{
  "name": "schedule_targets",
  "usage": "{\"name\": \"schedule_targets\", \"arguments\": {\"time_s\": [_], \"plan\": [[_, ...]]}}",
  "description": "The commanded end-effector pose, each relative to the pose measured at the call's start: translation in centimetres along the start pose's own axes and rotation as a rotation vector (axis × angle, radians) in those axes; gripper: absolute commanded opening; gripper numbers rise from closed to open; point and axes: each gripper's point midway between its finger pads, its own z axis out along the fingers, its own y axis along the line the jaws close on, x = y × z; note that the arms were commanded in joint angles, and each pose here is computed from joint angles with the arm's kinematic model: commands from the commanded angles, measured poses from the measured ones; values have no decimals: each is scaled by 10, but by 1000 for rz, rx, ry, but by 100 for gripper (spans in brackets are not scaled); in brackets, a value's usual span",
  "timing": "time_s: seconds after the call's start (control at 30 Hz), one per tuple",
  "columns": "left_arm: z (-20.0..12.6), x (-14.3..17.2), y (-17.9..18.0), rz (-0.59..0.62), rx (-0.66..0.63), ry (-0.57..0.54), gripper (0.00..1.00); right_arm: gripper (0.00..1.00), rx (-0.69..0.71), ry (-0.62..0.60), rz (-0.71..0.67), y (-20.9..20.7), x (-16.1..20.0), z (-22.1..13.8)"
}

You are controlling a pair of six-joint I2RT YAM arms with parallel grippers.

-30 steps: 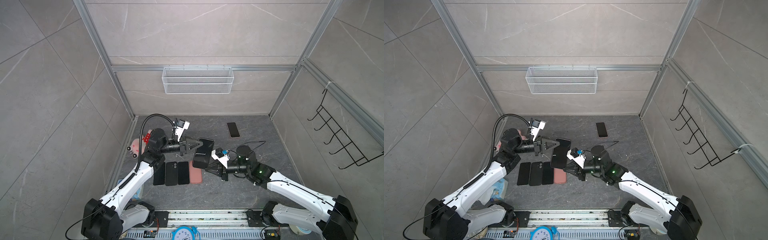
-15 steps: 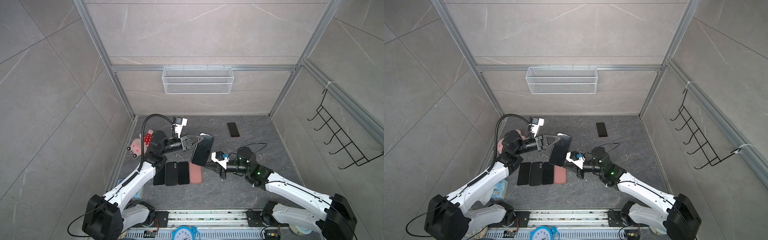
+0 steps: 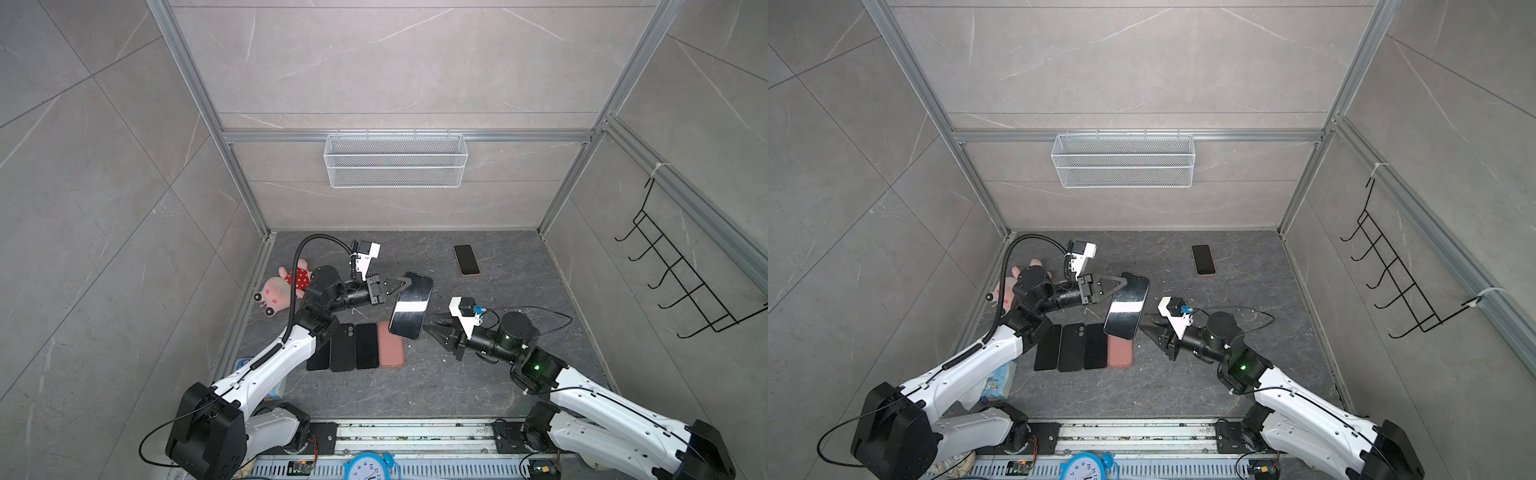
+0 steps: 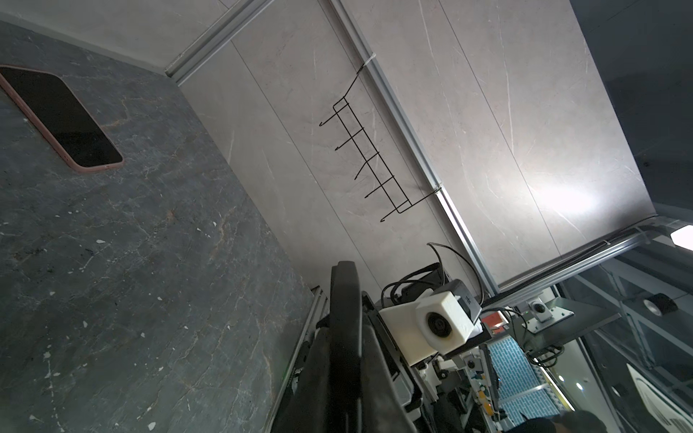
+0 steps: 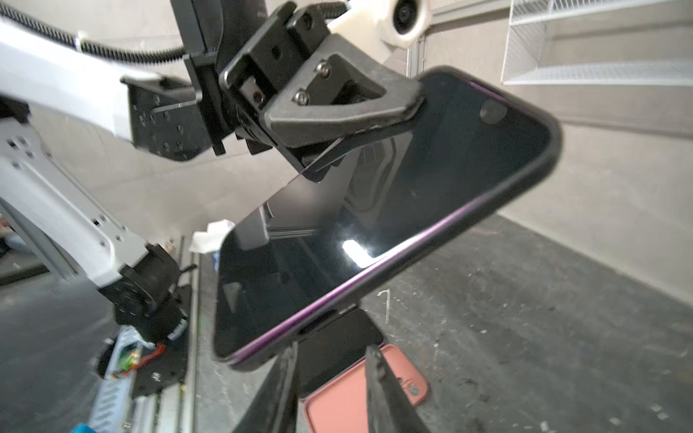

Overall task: Take the phone out of the phone case
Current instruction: Remove the phone case from the phone.

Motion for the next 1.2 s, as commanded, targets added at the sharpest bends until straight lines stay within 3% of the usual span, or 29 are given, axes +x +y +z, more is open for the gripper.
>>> {"name": "schedule_targets", "arguments": {"time_s": [0.0, 0.17, 0.4, 0.8, 1.17], "plan": [[-5, -20, -30, 68, 74, -93, 0, 41, 30, -4, 230, -2, 2, -7], [-3, -23, -28, 61, 99, -113, 0, 48, -36, -55, 367, 9, -7, -11], [-3, -24, -31, 61, 129, -122, 0, 48, -81, -12, 457, 10, 5, 6], [-8, -22, -39, 78, 128, -122, 0, 48, -99, -4, 492, 6, 16, 21], [-2, -9, -22, 41, 119, -113, 0, 46, -130, -46, 532, 5, 6, 30]]}}
